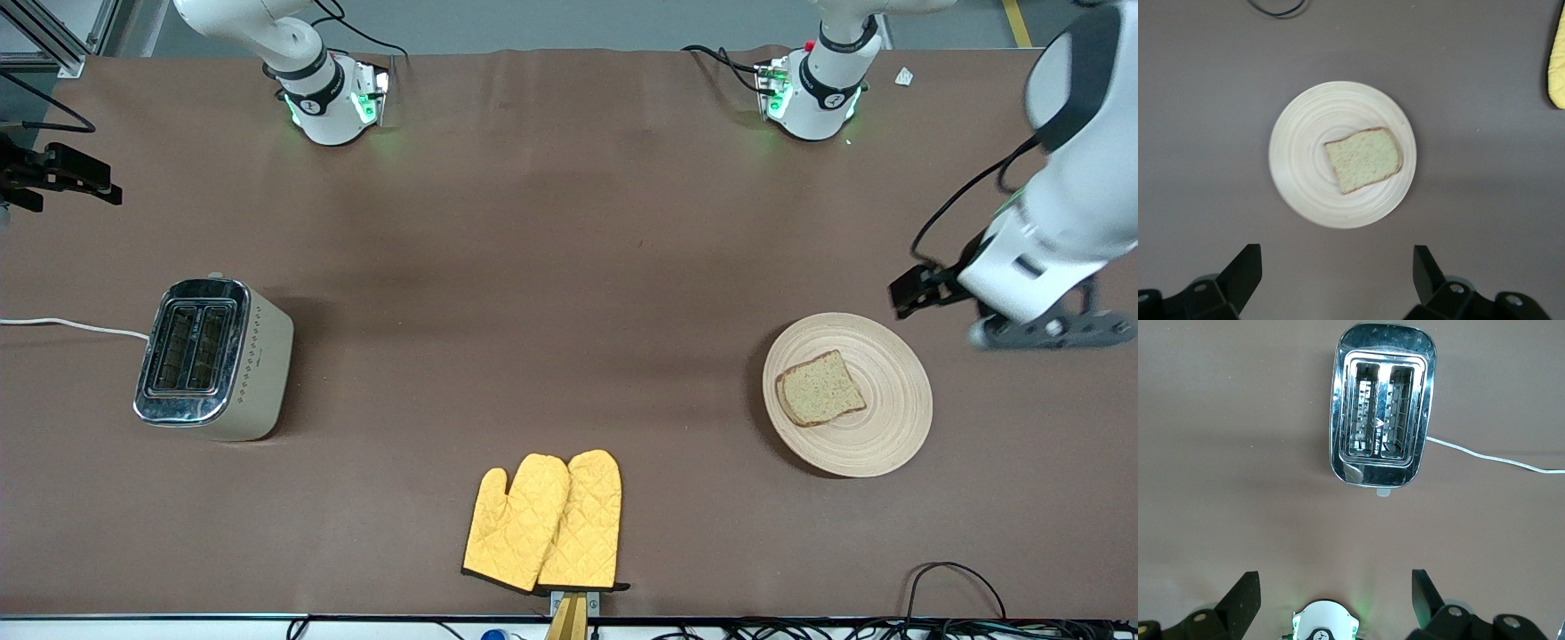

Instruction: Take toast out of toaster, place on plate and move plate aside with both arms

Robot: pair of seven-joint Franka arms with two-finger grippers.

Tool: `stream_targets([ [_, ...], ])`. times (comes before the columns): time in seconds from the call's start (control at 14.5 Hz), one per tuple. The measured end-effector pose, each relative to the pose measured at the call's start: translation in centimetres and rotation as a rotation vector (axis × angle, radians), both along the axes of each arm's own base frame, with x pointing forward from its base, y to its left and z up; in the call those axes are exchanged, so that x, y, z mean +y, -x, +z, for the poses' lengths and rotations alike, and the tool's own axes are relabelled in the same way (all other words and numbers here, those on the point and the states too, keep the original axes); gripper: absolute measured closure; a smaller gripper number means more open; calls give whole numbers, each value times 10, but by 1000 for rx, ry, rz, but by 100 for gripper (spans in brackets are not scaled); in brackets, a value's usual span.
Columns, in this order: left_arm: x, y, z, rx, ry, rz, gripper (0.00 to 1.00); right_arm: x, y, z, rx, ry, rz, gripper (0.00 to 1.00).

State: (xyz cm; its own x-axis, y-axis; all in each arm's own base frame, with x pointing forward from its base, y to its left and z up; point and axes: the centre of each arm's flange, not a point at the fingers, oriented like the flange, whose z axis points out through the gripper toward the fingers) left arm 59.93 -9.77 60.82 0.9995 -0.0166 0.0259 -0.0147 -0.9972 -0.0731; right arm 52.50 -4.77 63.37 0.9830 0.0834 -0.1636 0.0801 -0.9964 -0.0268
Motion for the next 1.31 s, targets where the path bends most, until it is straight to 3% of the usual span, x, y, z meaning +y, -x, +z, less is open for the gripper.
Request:
stream_targets([
  [0.21,20,42,37,45,-18,-12,0,0,0,0,0,0,0,0],
  [0.34,30,55,46,56,-14,-4,0,-1,0,0,0,0,-2,0],
  [0.62,71,53,41,80,63,-4,0,-1,0,0,0,0,-3,0],
  [1.31,36,56,39,81,59,25,0,-1,1,0,3,0,-3,0],
])
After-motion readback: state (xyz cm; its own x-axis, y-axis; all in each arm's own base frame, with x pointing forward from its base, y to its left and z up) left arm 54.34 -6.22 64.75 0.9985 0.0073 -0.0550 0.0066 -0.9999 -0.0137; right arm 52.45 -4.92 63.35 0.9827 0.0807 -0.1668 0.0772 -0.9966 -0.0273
